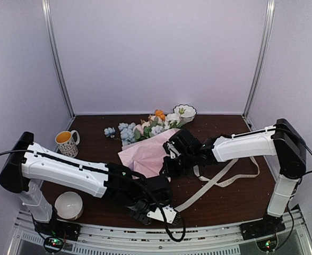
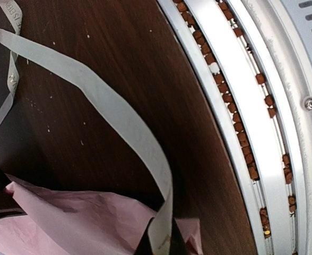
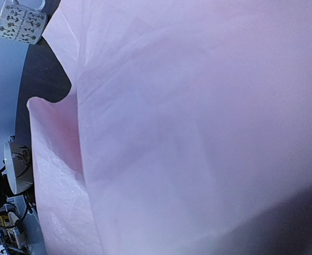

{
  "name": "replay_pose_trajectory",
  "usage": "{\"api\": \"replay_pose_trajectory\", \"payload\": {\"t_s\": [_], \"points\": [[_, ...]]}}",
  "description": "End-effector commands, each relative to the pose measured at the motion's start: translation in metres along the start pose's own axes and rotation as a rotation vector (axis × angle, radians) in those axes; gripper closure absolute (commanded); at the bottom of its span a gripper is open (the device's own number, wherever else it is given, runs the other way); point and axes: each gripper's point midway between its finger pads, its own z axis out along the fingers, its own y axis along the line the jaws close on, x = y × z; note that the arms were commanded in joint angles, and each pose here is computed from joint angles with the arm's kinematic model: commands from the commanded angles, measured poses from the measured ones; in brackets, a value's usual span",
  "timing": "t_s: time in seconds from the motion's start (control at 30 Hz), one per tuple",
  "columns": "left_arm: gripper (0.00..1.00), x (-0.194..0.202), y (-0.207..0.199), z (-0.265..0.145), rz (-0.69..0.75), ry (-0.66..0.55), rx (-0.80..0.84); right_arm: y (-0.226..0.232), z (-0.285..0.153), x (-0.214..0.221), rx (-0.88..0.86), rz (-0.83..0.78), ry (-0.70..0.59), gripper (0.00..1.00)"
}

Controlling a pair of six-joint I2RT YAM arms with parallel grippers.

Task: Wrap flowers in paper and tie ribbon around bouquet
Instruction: Pick up the left side of the ribbon at the center of the board, then adjust the ribbon at the center of the board.

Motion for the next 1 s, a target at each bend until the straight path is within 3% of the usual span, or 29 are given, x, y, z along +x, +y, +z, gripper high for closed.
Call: {"api": "replay_pose_trajectory", "payload": {"t_s": [0.0,0.17,0.3,0.43,0.73,0.97], "points": [[0.92,-0.004,-0.031,0.008,0.028,0.005,0.138,-0.026,-0.006,-0.031,0.101,0.007,-0.106,1.00],[0.85,-0.024,-0.026,0.018,0.125,-0.027,0.160,-0.034,0.004,-0.028,0.128,0.014,-0.094,1.00],[1.00,-0.020,-0.023,0.018,0.092,0.007,0.173,-0.037,0.002,-0.028,0.139,0.016,-0.102,1.00],[1.00,0.014,-0.033,0.019,-0.064,0.029,0.220,-0.031,0.000,-0.030,0.105,0.026,-0.096,1.00],[1.00,0.062,-0.020,0.017,-0.592,0.010,0.268,-0.016,-0.019,-0.039,0.023,0.057,-0.088,1.00],[1.00,0.096,-0.023,0.027,-0.808,0.053,0.232,-0.014,-0.027,-0.048,0.018,0.066,-0.090,1.00]]}}
